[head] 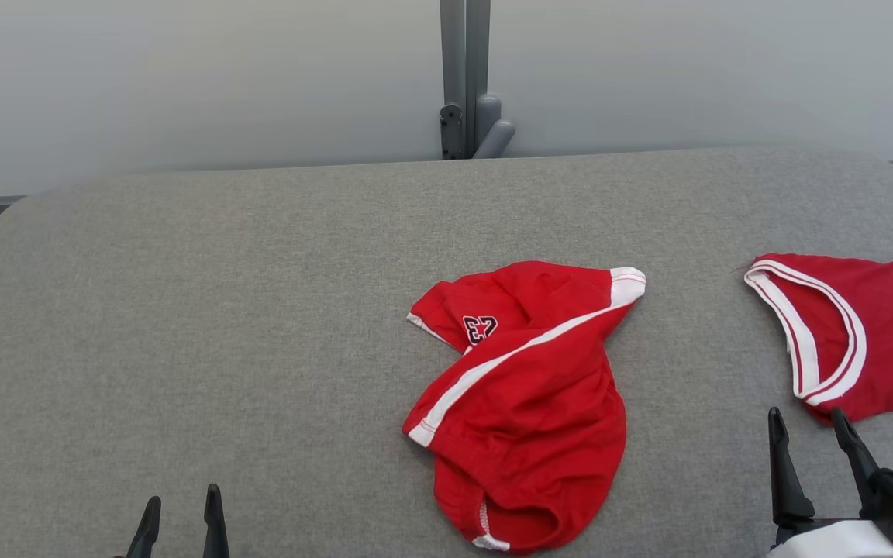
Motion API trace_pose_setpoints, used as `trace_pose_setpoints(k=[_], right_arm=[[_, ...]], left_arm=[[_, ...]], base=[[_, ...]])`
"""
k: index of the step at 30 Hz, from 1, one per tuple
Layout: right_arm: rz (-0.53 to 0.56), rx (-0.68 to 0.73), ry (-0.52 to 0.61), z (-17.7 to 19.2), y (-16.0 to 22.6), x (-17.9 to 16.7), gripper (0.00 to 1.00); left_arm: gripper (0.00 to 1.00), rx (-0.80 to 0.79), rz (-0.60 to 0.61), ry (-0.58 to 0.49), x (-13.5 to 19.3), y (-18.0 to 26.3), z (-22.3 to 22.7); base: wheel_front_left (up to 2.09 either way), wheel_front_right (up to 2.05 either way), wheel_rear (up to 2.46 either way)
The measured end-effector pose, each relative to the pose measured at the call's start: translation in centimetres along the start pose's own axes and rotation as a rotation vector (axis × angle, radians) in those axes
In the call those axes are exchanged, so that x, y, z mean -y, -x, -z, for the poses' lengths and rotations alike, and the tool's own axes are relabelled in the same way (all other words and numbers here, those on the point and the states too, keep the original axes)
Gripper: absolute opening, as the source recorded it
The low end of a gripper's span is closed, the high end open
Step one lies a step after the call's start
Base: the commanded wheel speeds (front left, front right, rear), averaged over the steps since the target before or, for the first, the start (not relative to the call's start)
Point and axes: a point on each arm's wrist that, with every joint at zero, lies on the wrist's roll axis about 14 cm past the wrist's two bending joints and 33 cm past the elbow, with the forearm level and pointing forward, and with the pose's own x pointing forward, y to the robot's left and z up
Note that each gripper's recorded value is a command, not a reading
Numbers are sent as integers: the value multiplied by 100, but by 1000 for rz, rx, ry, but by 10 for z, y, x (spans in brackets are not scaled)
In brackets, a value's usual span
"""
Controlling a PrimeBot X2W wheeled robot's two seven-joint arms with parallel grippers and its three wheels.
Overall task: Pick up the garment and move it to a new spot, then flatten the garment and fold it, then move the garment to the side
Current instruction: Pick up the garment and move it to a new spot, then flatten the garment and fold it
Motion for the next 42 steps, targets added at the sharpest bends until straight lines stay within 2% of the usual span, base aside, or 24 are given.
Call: trace_pose_setpoints(k=[8, 32, 39, 42], right_arm=[[4, -4, 18, 1, 0, 3, 100], [-54, 1, 10, 0, -3, -17, 100], [-48, 9, 10, -3, -2, -16, 100], [-36, 14, 13, -4, -2, -12, 100]], left_arm=[[100, 50, 2, 0, -7, 9, -7], [100, 52, 63, 1, 11, 4, -4], [100, 34, 169, 73, 49, -7, 0], [100, -58, 249, 129, 78, -14, 14]], base=[[0, 0, 0], [0, 0, 0], [0, 0, 0], [0, 0, 0]])
